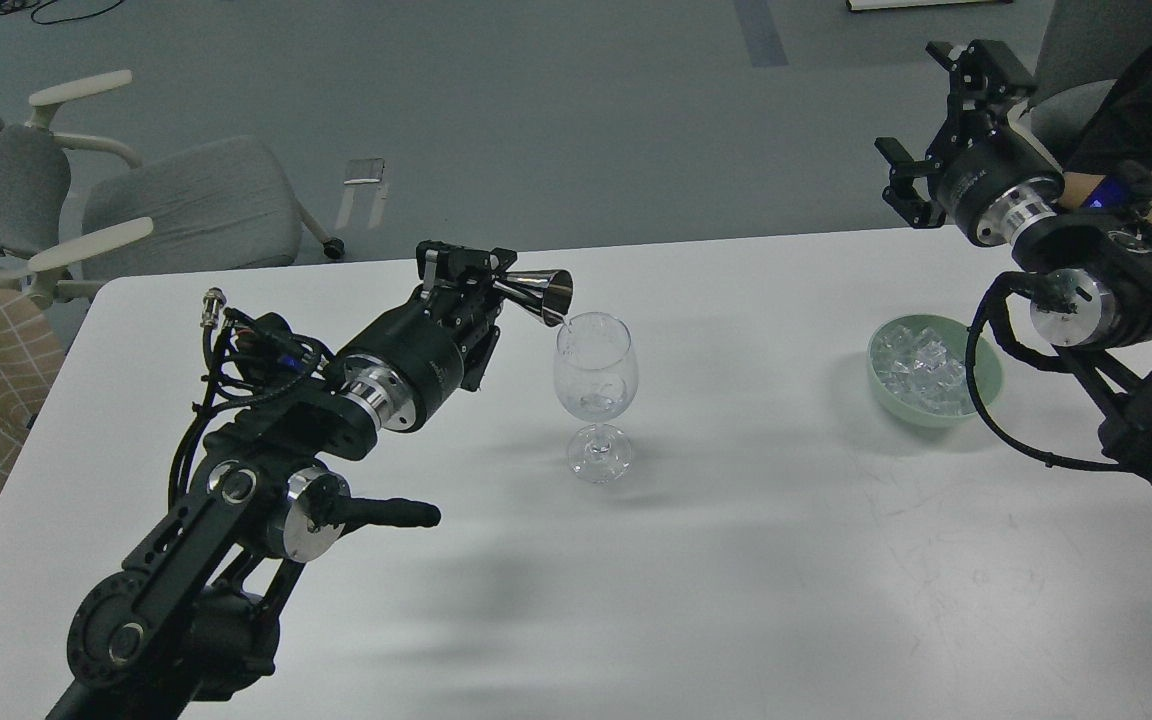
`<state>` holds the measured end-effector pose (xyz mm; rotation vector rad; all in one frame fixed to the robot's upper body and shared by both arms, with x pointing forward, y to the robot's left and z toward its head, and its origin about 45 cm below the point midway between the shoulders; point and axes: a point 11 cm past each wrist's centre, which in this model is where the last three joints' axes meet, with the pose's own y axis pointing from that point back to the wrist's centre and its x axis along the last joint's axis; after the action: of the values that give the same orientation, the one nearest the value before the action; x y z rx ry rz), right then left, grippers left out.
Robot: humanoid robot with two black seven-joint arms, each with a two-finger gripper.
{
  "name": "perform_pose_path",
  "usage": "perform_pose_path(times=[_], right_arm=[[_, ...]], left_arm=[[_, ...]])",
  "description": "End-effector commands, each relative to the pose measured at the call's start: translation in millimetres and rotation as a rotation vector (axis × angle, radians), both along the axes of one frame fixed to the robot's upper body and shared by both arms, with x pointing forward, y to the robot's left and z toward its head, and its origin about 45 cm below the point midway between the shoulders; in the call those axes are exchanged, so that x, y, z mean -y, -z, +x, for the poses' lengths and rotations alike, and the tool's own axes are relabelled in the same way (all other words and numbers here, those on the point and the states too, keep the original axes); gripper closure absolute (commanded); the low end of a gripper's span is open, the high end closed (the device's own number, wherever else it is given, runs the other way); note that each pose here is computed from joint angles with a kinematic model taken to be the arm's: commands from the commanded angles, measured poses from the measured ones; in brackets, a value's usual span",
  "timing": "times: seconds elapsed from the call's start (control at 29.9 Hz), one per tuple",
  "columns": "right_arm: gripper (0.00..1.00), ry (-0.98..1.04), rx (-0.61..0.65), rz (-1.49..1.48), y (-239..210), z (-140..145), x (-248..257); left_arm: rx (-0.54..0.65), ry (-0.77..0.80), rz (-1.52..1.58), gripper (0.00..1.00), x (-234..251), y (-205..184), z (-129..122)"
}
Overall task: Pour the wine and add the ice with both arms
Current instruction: 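Turn the jigger upright and carry it back toward its spot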
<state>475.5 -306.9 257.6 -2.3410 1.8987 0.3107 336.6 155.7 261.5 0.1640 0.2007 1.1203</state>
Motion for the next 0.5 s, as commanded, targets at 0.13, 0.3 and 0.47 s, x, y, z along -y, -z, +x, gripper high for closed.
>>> perform_pose_path(times=[0.13, 0.3, 0.47], right_arm=[[0.0, 0.001, -0.001, -0.001, 0.2, 0.0, 0.6], [0.0, 0.001, -0.003, 0.0, 1.4, -0.6, 0.5], [0.0, 0.003, -0.007, -0.001, 3.2, -1.2, 1.4]], left_arm=[[0.049, 0.029, 0.107, 0.97, 3.7, -5.0, 2.4], [0.069, 0.036, 0.12, 0.97, 4.4, -10.2, 4.8], [0.103, 0.067, 0.152, 0.96, 4.9, -18.6, 7.8]])
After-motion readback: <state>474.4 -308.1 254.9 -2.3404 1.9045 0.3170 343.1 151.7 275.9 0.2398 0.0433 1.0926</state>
